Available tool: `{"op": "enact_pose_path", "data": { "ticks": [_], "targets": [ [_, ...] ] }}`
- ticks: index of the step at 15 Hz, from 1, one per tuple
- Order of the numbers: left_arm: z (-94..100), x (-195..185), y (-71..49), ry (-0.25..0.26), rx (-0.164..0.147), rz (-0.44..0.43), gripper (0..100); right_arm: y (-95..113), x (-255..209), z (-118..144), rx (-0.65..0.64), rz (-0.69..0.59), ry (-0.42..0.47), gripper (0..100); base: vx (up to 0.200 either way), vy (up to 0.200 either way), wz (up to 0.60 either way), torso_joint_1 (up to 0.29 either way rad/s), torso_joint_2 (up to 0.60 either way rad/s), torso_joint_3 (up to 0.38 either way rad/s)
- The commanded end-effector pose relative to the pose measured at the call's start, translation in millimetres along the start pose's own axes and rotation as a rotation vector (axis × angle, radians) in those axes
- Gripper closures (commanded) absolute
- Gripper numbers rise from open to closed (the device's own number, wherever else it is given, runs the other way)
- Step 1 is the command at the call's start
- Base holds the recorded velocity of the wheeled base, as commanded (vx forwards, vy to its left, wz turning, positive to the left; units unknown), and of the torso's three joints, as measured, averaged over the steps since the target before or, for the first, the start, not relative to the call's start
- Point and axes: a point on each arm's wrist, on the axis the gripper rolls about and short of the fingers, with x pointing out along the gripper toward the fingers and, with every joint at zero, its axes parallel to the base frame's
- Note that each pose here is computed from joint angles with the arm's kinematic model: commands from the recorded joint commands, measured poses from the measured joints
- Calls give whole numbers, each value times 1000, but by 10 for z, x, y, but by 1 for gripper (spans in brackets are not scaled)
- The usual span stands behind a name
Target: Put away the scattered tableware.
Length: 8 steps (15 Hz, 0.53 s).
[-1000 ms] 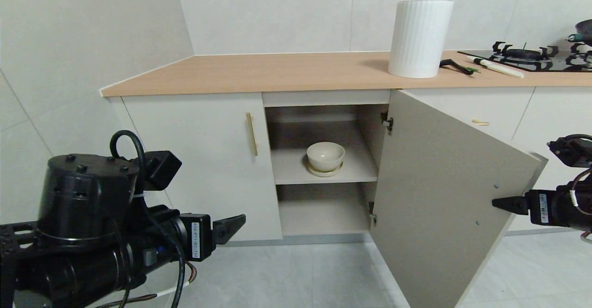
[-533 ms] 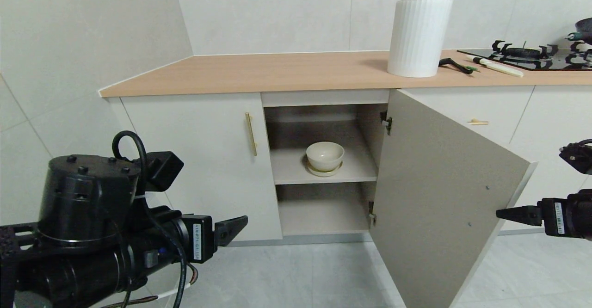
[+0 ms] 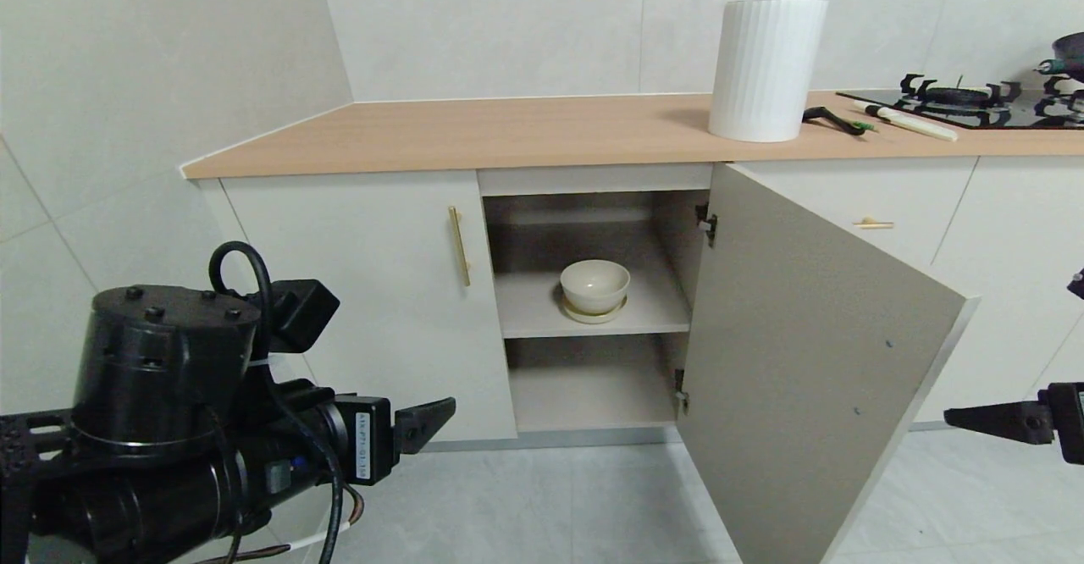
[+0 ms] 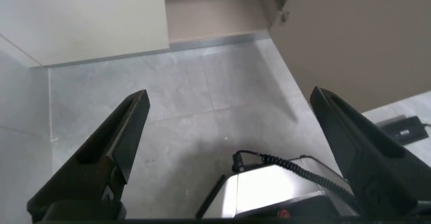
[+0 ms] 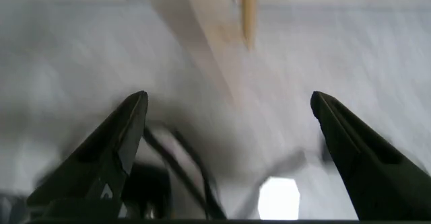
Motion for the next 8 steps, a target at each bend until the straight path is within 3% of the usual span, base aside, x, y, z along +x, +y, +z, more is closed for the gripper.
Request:
{"op": "enact_pose_path", "data": {
  "ticks": [1,4,8],
  "targets": [
    [2,-1,2,-2,-1,1,0,-89,-27,65,5,-83,30,0,0,0,0,0,0,0],
    [-6,1,5,1,-1,2,0,-201,219,134,11,-229,86,0,0,0,0,0,0,0],
    [-5,1,5,0,-1,2,0,-322,750,253,166,-239,-50,0,0,0,0,0,0,0]
  ]
}}
